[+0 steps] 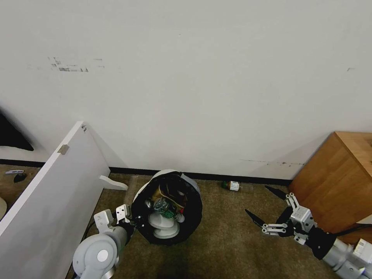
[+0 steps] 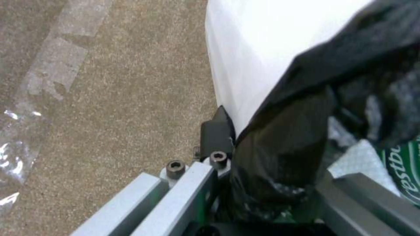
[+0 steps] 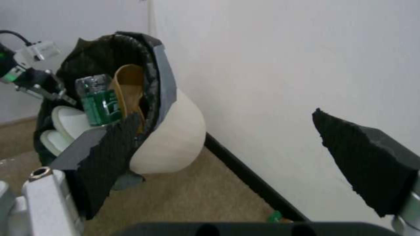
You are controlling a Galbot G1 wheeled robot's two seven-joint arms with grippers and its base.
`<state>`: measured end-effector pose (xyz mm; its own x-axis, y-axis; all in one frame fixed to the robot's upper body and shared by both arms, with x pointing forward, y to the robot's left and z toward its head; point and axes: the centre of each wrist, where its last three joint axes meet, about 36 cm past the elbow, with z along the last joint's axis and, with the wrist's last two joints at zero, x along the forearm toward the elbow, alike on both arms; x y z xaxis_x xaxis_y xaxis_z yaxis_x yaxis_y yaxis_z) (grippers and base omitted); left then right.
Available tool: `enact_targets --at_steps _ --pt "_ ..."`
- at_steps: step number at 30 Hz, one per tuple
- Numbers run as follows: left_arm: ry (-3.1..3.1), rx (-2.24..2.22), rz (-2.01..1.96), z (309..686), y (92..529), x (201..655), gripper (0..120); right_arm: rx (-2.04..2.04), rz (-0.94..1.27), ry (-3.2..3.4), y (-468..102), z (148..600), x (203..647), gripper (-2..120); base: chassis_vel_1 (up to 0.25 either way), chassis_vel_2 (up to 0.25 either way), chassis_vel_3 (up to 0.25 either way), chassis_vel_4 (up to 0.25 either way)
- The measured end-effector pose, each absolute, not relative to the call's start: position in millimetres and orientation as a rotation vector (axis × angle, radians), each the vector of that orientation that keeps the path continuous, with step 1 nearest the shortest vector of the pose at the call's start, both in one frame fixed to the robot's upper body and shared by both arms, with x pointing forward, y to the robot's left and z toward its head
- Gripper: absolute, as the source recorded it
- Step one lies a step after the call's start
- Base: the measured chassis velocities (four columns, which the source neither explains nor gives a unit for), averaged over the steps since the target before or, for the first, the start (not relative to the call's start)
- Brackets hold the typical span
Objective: Pick up the trash bin and place the garbage on the floor into it.
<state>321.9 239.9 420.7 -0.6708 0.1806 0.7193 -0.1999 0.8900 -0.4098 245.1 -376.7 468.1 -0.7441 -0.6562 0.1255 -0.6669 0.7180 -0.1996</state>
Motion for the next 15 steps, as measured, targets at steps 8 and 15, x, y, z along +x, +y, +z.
enact_targets --at_steps 8,15 --pt "-2.233 0.014 0.593 420.8 240.5 321.5 0 1.132 0.352 -2.857 -378.8 468.5 245.4 100 0.000 0.000 0.000 0.000" --pt "-2.235 0.015 0.594 421.2 240.9 321.3 0 1.132 0.350 -2.858 -378.2 467.6 245.5 100 -0.061 0.067 0.065 -0.060"
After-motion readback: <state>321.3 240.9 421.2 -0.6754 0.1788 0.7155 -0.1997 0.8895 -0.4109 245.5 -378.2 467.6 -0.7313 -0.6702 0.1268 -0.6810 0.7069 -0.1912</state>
